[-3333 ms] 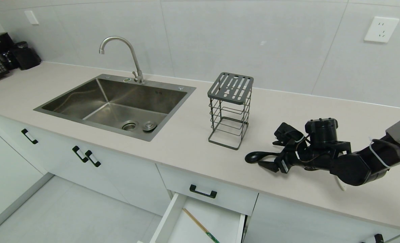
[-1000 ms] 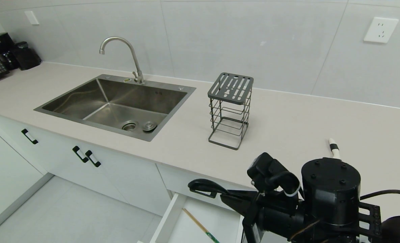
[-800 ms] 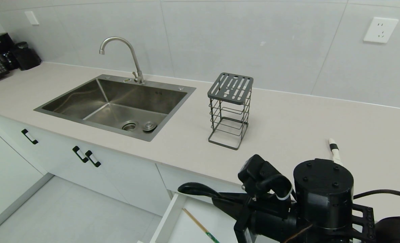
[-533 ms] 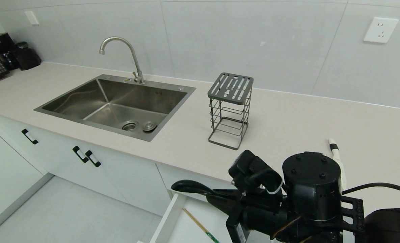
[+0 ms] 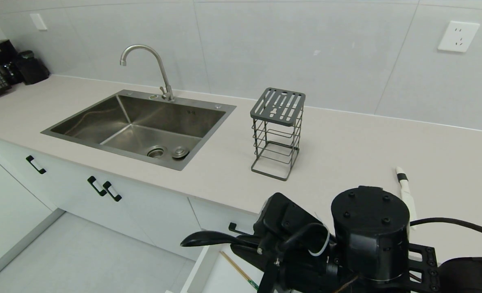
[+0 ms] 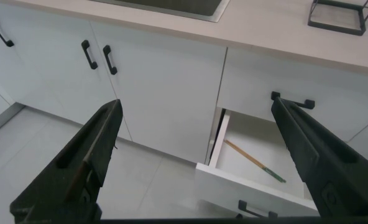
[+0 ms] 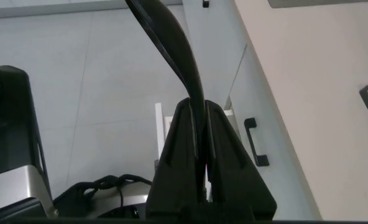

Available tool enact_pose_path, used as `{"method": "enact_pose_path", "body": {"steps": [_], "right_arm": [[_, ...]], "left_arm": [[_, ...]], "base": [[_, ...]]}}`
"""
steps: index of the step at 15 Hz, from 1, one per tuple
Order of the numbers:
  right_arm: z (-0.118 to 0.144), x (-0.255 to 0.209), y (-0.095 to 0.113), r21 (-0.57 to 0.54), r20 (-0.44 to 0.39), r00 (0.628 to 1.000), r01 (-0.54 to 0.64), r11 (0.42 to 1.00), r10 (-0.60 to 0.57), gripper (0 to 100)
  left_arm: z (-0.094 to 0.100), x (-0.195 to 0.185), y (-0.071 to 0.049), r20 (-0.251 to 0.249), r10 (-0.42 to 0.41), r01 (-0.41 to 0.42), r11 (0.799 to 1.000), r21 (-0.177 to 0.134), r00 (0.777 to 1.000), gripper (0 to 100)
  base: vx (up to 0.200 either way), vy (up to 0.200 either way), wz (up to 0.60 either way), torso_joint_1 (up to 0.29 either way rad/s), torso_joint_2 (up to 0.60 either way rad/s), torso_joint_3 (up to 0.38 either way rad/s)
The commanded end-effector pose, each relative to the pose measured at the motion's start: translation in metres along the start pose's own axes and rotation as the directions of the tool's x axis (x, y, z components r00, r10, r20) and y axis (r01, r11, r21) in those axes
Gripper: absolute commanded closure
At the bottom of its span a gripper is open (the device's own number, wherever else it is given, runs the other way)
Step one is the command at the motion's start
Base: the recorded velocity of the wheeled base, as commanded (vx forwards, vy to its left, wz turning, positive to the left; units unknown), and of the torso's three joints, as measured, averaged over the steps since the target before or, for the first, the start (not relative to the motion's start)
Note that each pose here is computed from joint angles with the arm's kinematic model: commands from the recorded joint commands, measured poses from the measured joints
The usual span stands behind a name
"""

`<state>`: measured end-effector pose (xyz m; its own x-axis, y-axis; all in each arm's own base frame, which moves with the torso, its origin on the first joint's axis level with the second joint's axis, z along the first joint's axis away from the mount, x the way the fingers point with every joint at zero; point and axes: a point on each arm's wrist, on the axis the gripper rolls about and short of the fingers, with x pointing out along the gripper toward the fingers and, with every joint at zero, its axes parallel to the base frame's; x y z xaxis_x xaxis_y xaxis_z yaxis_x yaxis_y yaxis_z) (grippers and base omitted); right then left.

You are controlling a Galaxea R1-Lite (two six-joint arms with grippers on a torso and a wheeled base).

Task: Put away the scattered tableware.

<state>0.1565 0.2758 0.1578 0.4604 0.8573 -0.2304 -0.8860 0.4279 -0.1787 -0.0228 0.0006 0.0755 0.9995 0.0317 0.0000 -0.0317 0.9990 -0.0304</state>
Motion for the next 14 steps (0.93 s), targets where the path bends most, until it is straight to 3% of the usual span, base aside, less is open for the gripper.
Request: {"method": "enact_pose_path", "body": {"steps": [1, 5, 14], "right_arm": [[0.0023, 0.0014, 0.0033, -0.003, 0.009, 1.000, -0.010, 1.000, 0.010, 100], [0.0033, 0.0015, 0.0061, -0.002, 0.012, 1.000, -0.017, 1.000, 0.017, 100], [0.0033, 0.0007, 0.0060, -0.002, 0.010, 1.000, -0.013, 1.000, 0.013, 100]], "left_arm": [[0.0000, 0.0000, 0.0000, 0.000, 0.001, -0.001, 1.000, 0.000, 1.000, 0], [0.0000, 0.0000, 0.0000, 0.000, 0.001, -0.001, 1.000, 0.000, 1.000, 0], [0.0000, 0.0000, 0.0000, 0.000, 0.001, -0.001, 1.000, 0.000, 1.000, 0]], "base": [[0.000, 0.000, 0.00, 0.000, 0.00, 0.000], [0.000, 0.000, 0.00, -0.036, 0.07, 0.034], [0.000, 0.000, 0.00, -0.262, 0.52, 0.254]]}}
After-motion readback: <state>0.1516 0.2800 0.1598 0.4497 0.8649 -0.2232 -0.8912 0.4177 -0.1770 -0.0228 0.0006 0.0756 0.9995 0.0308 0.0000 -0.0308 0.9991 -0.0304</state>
